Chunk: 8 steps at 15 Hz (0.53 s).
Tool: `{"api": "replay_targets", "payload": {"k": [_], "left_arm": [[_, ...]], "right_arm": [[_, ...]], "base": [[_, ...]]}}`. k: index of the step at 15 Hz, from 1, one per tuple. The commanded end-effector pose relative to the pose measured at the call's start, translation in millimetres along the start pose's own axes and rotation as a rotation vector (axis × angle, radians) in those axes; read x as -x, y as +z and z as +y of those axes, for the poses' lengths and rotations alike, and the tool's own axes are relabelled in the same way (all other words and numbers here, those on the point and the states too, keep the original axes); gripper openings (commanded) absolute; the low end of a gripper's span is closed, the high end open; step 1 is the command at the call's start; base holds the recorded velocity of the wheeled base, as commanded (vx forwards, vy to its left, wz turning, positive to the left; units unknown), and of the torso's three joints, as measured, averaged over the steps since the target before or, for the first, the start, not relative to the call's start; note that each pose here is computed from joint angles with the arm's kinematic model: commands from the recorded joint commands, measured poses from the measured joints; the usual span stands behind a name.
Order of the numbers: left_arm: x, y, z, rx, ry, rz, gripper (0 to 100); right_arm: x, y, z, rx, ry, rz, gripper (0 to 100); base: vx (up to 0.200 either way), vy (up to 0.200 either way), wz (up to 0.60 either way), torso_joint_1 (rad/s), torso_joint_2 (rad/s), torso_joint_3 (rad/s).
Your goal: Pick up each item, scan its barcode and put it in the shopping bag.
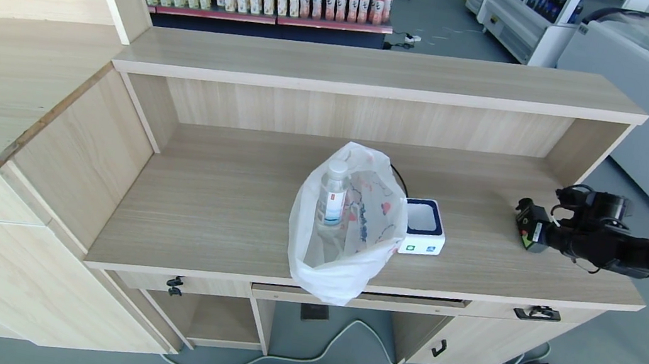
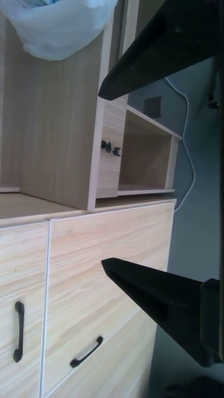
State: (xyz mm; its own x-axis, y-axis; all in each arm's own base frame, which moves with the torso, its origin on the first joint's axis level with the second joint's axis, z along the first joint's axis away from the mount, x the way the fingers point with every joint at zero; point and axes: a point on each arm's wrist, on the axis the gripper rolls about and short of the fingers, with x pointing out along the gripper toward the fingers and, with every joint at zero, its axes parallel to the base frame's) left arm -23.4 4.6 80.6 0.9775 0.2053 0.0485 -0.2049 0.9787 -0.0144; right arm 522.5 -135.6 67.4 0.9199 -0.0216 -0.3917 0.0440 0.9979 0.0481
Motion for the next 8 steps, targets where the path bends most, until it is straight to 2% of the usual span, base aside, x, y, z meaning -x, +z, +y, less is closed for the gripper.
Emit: {"api": "replay_targets", "payload": {"k": [1, 3, 4, 5, 6, 7, 8], "left_arm": [[0.0, 0.1, 0.0, 0.001, 0.0, -0.001, 100], [0.0, 0.1, 0.0, 0.001, 0.0, -0.001, 100], [0.0, 0.1, 0.0, 0.001, 0.0, -0.001, 100], [0.0, 0.1, 0.0, 0.001, 0.0, -0.001, 100], [0.0, 0.1, 0.0, 0.001, 0.0, -0.001, 100], [0.0, 0.1, 0.0, 0.001, 0.0, -0.001, 100], [0.0, 0.1, 0.0, 0.001, 0.0, -0.001, 100]], "right_arm": [[17.2, 28.4, 3.0, 0.014, -0.001, -0.063, 0], [54.7, 78.2, 8.4, 0.049, -0.011, -0.175, 0], [86.5, 112.6, 11.6, 0.126, -0.029, -0.26, 0], [110.7, 132.3, 12.4, 0.198, -0.051, -0.309, 0], [144.2, 140.4, 9.8, 0.303, -0.09, -0.338, 0], [181.2, 142.7, 16.5, 0.406, -0.122, -0.391, 0], [207.8, 135.5, 24.0, 0.469, -0.139, -0.425, 0]], "base": [[0.0, 0.0, 0.0, 0.0, 0.0, 0.0], [0.0, 0.0, 0.0, 0.0, 0.0, 0.0], [0.0, 0.0, 0.0, 0.0, 0.0, 0.0], [0.0, 0.0, 0.0, 0.0, 0.0, 0.0], [0.0, 0.0, 0.0, 0.0, 0.0, 0.0], [0.0, 0.0, 0.0, 0.0, 0.0, 0.0], [0.0, 0.0, 0.0, 0.0, 0.0, 0.0]]}}
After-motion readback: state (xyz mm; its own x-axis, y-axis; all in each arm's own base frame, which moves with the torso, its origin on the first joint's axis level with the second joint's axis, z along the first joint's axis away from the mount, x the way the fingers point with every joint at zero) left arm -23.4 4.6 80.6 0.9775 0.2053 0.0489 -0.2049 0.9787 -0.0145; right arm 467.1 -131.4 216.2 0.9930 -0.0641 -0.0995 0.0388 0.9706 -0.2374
